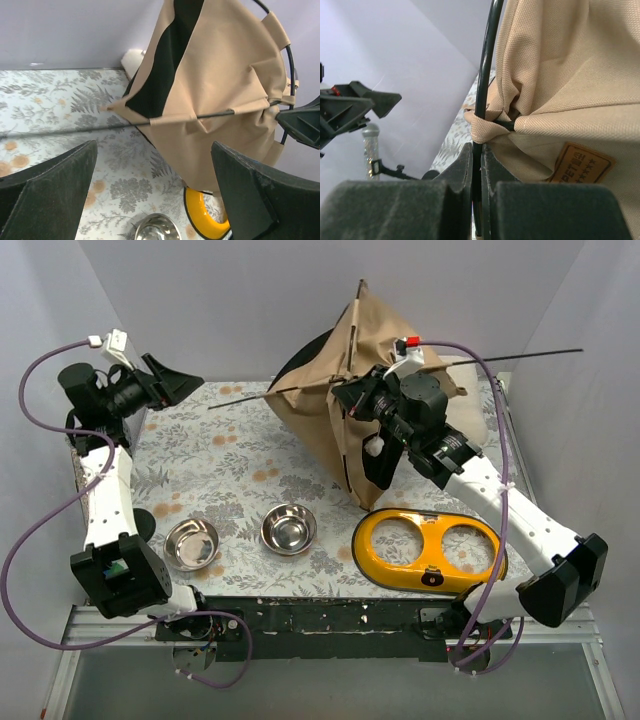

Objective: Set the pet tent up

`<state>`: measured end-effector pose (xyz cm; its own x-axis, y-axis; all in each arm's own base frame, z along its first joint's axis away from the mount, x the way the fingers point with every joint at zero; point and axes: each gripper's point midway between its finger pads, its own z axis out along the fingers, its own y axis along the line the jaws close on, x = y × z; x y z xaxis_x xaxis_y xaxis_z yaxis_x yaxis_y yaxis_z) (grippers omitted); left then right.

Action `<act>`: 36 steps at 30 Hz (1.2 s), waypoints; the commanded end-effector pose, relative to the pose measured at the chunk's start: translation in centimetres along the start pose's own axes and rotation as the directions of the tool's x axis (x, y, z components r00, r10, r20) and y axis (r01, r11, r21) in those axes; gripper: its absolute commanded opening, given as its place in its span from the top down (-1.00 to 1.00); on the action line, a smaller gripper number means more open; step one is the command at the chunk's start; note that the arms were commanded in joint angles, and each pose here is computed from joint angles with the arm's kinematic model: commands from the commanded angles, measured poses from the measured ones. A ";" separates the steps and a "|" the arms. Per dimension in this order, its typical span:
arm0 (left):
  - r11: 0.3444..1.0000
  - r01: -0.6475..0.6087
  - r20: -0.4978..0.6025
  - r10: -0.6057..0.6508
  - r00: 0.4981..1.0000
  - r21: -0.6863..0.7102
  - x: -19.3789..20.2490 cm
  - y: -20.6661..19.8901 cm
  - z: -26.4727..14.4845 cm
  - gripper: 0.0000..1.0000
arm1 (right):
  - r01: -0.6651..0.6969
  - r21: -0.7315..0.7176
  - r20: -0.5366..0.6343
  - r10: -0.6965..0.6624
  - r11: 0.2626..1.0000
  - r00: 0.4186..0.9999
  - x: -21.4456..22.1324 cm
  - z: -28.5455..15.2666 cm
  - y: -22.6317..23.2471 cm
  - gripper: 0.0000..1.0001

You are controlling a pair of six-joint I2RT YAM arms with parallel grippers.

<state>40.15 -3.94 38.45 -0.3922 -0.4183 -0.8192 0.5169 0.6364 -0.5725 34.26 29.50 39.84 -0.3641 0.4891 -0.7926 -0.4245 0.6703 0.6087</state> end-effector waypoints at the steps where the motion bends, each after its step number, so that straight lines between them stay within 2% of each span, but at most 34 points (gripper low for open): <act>1: 0.989 -0.139 0.055 0.136 0.989 0.052 -2.2 -1.6 -2.8 -0.96 | -0.024 -0.195 0.018 0.028 0.980 0.999 -2.1 0.1 4.6 0.97; 6: 0.955 -0.261 0.120 0.246 0.962 0.138 -4.1 -4.1 -4.5 -0.96 | 0.064 -0.351 0.050 -0.050 0.934 0.998 -3.1 0.5 7.1 0.97; 10: 0.922 -0.331 0.093 0.319 0.943 0.200 -3.6 -5.5 -4.9 -0.96 | 0.067 -0.308 0.063 -0.050 0.949 0.997 -3.1 1.1 5.5 0.97; 15: 0.896 -0.387 0.050 0.385 0.921 0.217 -2.0 -4.9 -5.1 -0.95 | 0.028 -0.304 0.002 -0.028 0.952 1.000 -4.5 0.4 3.2 0.97; 19: 0.894 -0.382 0.036 0.385 0.922 0.234 -0.5 -3.6 -5.0 -0.93 | 0.022 -0.434 -0.024 -0.036 0.901 0.999 -5.7 0.2 6.3 0.97; 24: 0.806 -0.539 0.037 0.548 0.836 0.243 -0.3 -2.0 -4.6 -0.93 | -0.019 -0.471 -0.009 0.017 0.882 1.000 -7.8 0.9 8.7 0.97; 25: 0.818 -0.521 0.022 0.532 0.846 0.246 -0.1 -1.5 -4.5 -0.93 | -0.026 -0.472 -0.013 0.023 0.881 1.000 -7.7 1.0 8.9 0.97; 28: 0.813 -0.541 0.021 0.550 0.835 0.215 -0.4 -0.4 -4.2 -0.89 | -0.046 -0.457 -0.053 0.025 0.888 0.998 -6.0 1.2 8.0 0.97; 30: 0.812 -0.542 0.021 0.551 0.834 0.215 -0.2 -0.5 -4.2 -0.87 | -0.055 -0.373 -0.076 0.028 0.926 0.997 -3.7 2.0 5.0 0.97; 32: 0.823 -0.526 0.016 0.535 0.844 0.216 0.1 -0.6 -4.4 -0.86 | -0.038 -0.288 -0.085 0.014 0.957 0.996 -2.4 2.5 2.5 0.97; 36: 0.869 -0.471 0.004 0.476 0.879 0.150 0.5 -0.4 -4.6 -0.86 | -0.017 -0.271 -0.138 -0.021 0.962 0.990 0.6 2.3 0.6 0.97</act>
<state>37.02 -1.29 38.05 -0.0866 -0.0562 -0.9947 0.7866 0.6088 -0.1029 36.07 32.42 39.60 -0.5296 0.4000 -0.7480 -0.5933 0.4555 0.6637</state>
